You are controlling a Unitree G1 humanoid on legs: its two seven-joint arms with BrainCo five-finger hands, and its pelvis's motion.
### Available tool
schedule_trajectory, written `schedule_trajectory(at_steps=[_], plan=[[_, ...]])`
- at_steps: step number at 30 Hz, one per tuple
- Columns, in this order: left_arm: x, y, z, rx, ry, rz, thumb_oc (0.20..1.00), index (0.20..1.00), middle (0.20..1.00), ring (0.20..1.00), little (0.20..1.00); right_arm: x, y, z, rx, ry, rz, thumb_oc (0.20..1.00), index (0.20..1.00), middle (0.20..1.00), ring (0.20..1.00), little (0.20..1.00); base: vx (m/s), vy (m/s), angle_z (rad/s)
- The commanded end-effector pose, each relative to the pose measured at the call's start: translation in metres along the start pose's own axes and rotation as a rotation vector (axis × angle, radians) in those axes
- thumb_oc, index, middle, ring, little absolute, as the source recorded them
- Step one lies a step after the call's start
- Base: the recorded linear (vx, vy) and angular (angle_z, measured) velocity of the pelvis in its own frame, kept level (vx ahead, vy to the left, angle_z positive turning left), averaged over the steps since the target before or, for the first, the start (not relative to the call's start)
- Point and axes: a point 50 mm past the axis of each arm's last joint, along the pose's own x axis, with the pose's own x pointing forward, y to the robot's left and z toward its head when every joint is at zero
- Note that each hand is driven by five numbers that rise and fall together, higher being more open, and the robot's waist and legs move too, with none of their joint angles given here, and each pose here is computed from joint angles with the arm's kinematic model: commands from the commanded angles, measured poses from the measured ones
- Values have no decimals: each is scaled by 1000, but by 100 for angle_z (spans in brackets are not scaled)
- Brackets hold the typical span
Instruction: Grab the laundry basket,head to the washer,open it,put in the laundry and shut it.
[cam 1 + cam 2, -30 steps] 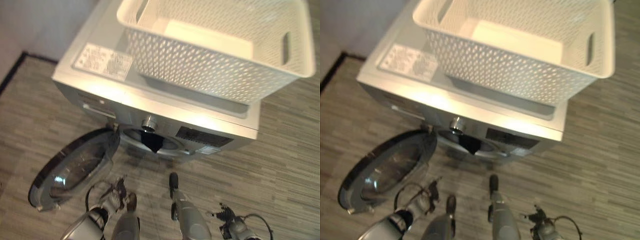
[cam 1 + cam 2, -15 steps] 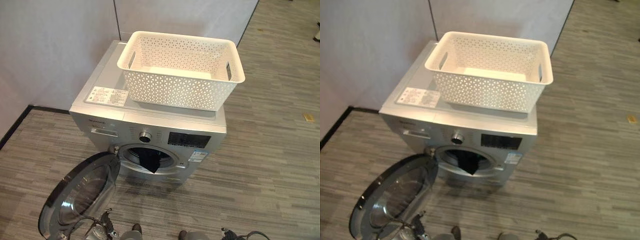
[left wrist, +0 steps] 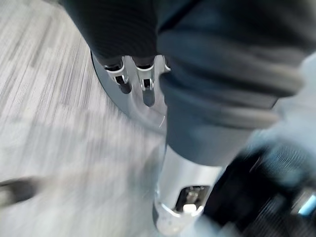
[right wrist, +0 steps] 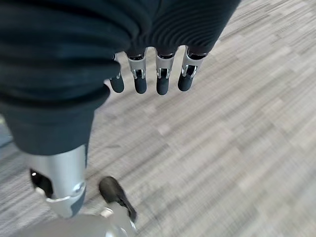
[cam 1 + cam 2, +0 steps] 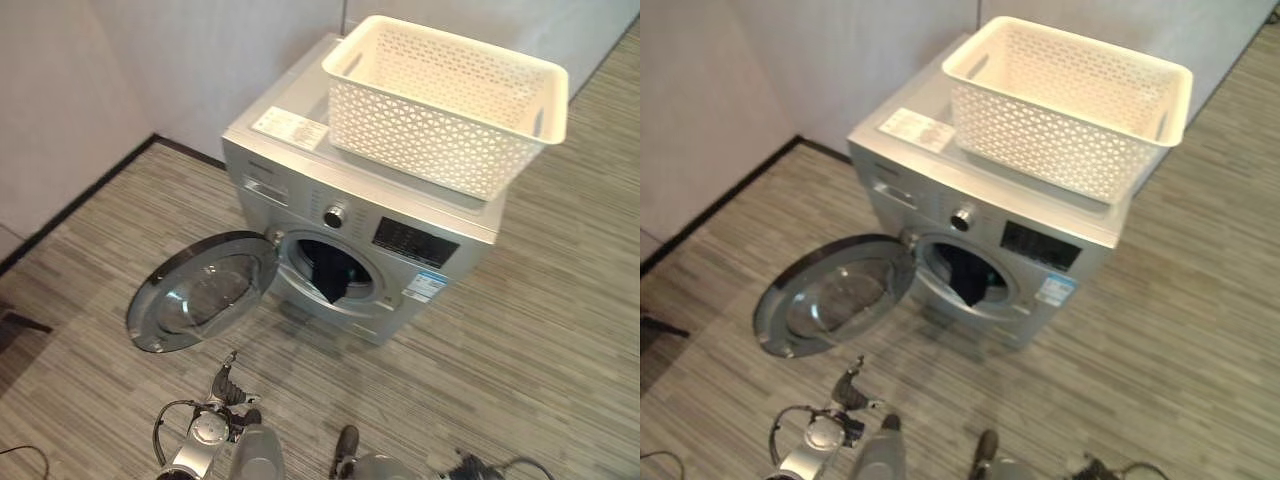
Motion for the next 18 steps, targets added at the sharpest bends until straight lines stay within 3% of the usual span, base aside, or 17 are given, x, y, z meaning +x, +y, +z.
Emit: schedule_trajectory(at_steps=[1, 5, 7, 12, 18], plan=[[21, 66, 37, 56, -149, 295, 1000, 1000, 1000, 1000, 1000, -3, 1, -22, -67, 63, 31, 1000, 1000, 1000, 1000, 1000, 135, 302, 21], [31, 110, 69, 78, -233, 470, 1000, 1000, 1000, 1000, 1000, -2, 3, -15, -109, 34, 52, 1000, 1000, 1000, 1000, 1000, 38, 164, -10], [39, 179, 125, 67, -322, 756, 1000, 1000, 1000, 1000, 1000, 1, -1, 19, -193, -84, 49, 1000, 1000, 1000, 1000, 1000, -107, 231, -30], [43, 211, 163, 96, -359, 819, 1000, 1000, 1000, 1000, 1000, 2, -14, 56, -179, -198, -1, 1000, 1000, 1000, 1000, 1000, -129, 78, -40], [55, 248, 197, 152, -205, 773, 1000, 1000, 1000, 1000, 1000, -3, -41, 106, -181, -352, -75, 1000, 1000, 1000, 1000, 1000, -179, 31, -12]])
